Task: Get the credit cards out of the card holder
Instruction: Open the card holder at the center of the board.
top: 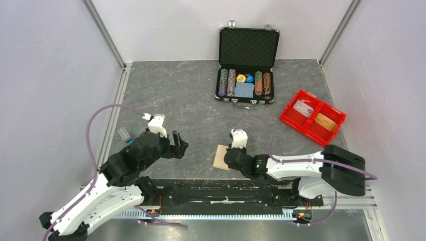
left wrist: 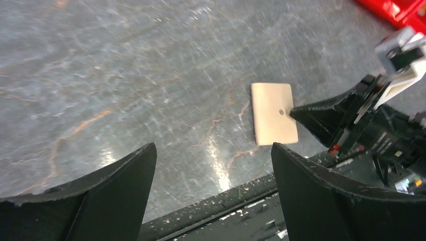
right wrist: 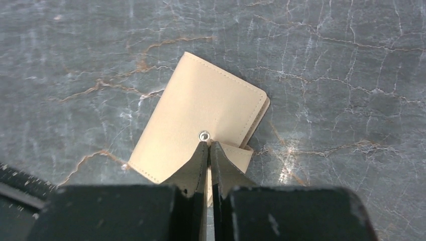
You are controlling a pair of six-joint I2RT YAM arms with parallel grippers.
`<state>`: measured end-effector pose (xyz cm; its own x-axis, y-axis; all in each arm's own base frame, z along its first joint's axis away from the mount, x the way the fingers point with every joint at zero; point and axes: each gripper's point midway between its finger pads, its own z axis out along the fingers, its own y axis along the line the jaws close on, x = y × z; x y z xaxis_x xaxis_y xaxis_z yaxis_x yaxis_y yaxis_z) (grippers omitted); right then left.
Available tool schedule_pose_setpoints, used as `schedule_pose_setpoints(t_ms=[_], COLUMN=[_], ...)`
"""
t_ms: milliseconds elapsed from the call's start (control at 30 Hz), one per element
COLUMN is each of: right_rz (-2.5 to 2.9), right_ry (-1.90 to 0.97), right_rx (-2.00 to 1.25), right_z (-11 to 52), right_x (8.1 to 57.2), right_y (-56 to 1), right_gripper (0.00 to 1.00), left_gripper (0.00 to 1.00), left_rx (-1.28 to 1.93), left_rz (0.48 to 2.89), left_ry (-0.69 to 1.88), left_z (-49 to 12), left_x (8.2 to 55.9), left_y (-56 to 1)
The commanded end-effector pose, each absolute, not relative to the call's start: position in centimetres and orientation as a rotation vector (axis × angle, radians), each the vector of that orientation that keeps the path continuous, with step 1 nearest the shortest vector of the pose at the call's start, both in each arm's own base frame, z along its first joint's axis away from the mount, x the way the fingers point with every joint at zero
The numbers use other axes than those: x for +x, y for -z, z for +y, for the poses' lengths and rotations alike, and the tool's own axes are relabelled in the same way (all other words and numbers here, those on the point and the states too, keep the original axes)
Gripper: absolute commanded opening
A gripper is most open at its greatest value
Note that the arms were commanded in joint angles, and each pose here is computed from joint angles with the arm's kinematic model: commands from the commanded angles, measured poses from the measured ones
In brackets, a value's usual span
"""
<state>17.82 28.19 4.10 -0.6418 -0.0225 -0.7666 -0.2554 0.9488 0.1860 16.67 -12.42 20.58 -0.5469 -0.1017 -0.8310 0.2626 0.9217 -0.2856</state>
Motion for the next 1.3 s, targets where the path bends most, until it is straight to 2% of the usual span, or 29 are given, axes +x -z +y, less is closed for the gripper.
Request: schedule_pose_setpoints(t_ms=[0, 200, 567, 1267], right_rz=[2.124, 2.020, 1.957, 1.893], right_ry=[-0.566, -0.728, -0.900, -0.939], right_rx=[-0.209, -0.201, -0.159, -0.127], right_z=[29.8, 29.4, 29.3, 28.3], right_x=[18.1, 17.6, 16.6, 17.0], right_y=[-7.9, -11.0, -12.9, -14.0], right_gripper=[0.00, 0.00, 0.00, 0.00], left_gripper=[0.91, 0.90, 0.92, 0.86], left_rx=[0.203, 0.291, 0.278, 0.323], left_rz=[2.195, 2.331, 2.315, 2.429], left_ry=[0.678, 0.708, 1.005, 1.013], left_z=[-17.1, -19.4, -24.2, -26.8], left_x=[15.7, 15.3, 14.8, 15.7], left_y=[-19.2, -16.1, -14.6, -9.8])
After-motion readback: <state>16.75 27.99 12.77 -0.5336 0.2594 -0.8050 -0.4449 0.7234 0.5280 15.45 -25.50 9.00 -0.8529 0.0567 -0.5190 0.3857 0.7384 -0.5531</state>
